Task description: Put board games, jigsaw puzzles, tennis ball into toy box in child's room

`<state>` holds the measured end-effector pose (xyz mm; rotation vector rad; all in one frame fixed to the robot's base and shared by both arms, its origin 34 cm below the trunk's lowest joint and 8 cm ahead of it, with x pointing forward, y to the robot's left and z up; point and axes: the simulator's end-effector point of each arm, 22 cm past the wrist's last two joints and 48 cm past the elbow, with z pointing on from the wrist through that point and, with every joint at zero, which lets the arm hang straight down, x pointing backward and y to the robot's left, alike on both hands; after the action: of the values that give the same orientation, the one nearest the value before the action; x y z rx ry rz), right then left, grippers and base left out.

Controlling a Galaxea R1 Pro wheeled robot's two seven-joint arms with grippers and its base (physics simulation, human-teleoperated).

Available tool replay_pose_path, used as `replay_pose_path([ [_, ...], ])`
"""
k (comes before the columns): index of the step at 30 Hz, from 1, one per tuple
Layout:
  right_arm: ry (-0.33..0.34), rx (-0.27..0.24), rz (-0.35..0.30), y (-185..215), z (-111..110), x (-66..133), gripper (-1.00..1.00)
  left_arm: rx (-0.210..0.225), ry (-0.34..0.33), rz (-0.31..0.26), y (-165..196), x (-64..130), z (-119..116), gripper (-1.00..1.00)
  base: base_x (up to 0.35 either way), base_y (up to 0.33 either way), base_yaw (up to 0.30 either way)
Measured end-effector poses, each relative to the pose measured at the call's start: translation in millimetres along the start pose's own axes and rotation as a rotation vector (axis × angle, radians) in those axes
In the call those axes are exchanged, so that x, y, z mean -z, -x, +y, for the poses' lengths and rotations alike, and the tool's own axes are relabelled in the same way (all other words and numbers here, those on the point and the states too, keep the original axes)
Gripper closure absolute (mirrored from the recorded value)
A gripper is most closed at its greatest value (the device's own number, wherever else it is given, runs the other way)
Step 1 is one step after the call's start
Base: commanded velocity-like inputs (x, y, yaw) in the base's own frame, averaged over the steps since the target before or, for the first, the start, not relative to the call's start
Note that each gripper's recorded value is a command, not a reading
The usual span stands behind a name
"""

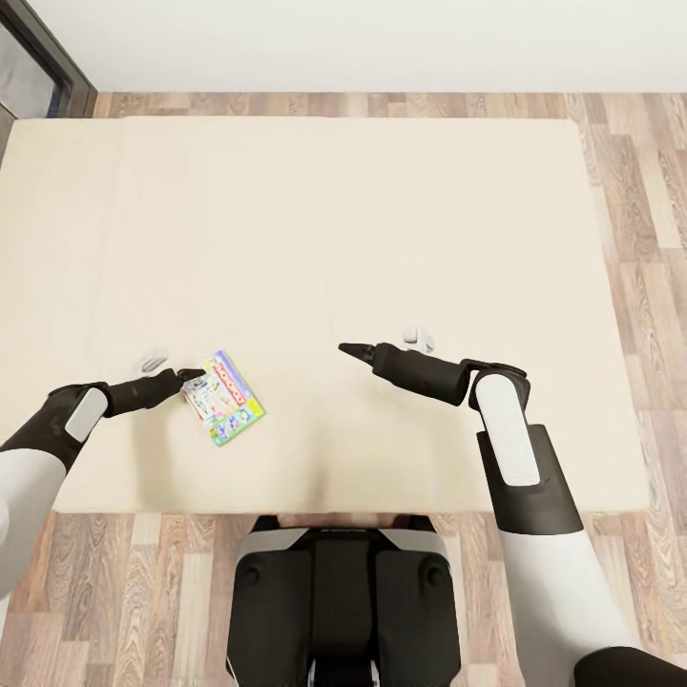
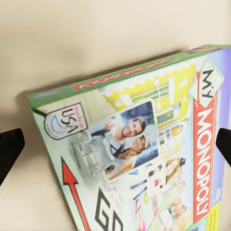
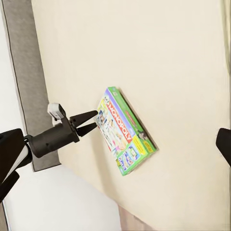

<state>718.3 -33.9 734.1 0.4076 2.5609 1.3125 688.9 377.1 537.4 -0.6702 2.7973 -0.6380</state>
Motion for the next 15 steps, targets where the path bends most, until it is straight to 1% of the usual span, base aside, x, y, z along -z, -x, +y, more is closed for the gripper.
replay_pose_path([
  [7,-0.005,-0.009,0.007,-3.6,-6.5,-2.8,-1.0,0.004,0.004,0.009,-5.4,-4.4,4.8,-1.0,0.01,-0.017,0.0],
  [15,-0.006,-0.015,0.011,-6.6,-10.1,-5.0,-1.0,0.003,0.011,0.007,-5.6,-4.8,10.7,-1.0,0.001,-0.002,0.0],
])
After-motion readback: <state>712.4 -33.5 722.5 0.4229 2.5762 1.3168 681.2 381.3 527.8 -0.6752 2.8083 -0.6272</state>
